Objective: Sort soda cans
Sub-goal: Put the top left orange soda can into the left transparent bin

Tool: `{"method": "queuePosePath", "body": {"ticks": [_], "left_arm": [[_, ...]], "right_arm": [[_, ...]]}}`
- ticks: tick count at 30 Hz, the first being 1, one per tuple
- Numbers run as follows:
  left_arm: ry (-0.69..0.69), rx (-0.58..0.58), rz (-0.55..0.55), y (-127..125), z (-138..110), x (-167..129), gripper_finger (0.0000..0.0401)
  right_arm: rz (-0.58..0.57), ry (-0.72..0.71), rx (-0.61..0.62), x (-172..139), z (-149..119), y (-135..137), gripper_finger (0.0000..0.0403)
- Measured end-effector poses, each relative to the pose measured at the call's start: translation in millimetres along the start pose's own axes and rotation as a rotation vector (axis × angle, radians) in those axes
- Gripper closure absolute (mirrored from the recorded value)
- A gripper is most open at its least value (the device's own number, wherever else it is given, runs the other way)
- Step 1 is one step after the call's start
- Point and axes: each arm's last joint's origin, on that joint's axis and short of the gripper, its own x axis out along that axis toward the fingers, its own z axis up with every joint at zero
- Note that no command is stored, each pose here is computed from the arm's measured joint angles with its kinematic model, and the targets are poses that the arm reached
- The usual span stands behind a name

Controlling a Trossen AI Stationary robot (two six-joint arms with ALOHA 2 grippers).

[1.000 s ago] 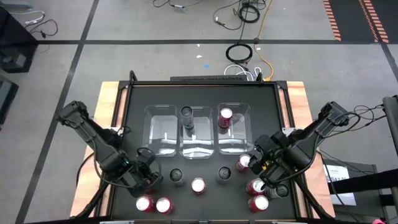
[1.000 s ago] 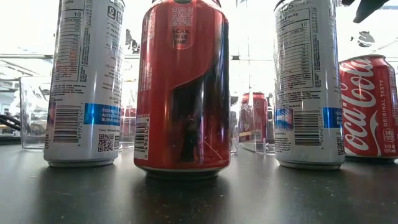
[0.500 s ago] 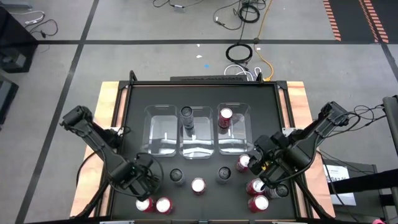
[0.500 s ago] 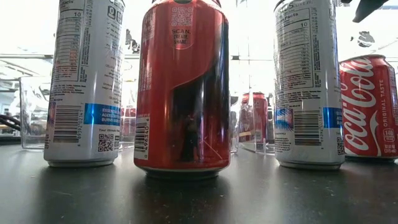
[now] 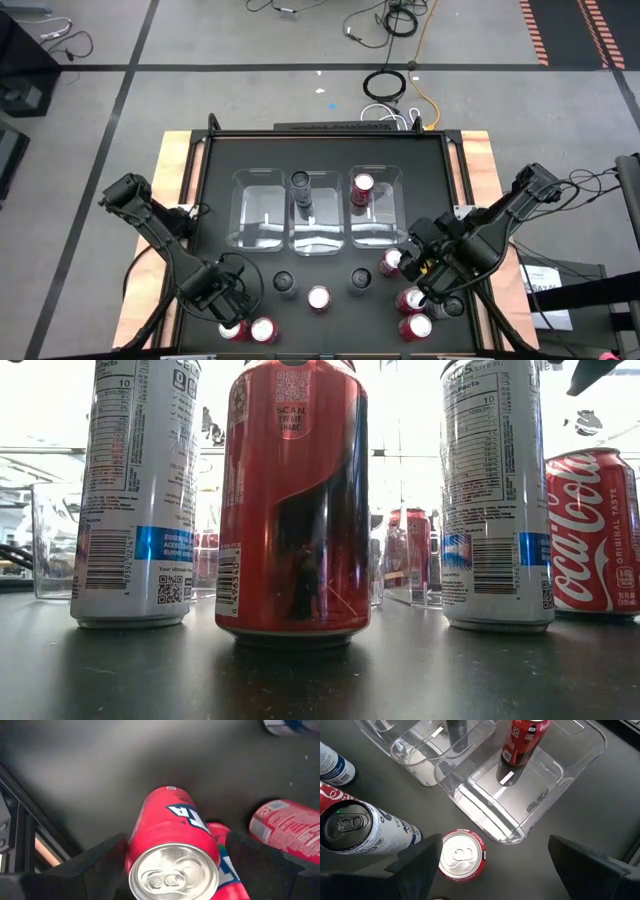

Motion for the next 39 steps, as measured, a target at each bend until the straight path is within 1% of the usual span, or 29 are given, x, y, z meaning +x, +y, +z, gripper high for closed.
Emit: {"method": "queuePosePath", "body": {"ticks": [7, 9, 15, 20, 27, 34, 39], "left_arm": [[0.087, 0.028, 0.034, 2.9, -2.7, 7.5, 0.0056], [0.097, 0.028, 0.047, 4.2, -2.6, 9.1, 0.0056], [0.116, 0.082, 0.044, 3.8, -3.2, 9.0, 0.0056], [0.118, 0.127, 0.050, 4.6, -3.1, 9.0, 0.0056], [0.134, 0.128, 0.109, 10.1, -3.1, 8.7, 0.0056], [0.129, 0.148, 0.132, 12.4, -2.3, 8.5, 0.0056], [0.100, 0.137, 0.199, 18.8, 0.5, 7.6, 0.0056]], "right_arm": [[0.001, 0.000, 0.001, 0.1, 0.0, 0.3, 0.0046], [0.002, 0.000, 0.002, 0.1, 0.0, 0.3, 0.0046], [0.002, 0.000, 0.002, 0.1, 0.0, 0.4, 0.0046], [0.008, 0.000, 0.006, 0.1, 0.1, 1.0, 0.0046], [0.015, 0.000, 0.009, 0.1, 0.0, 1.8, 0.0046], [0.018, 0.000, 0.012, 0.1, 0.1, 2.1, 0.0046], [0.018, 0.000, 0.009, 0.0, 0.1, 2.1, 0.0046]]}}
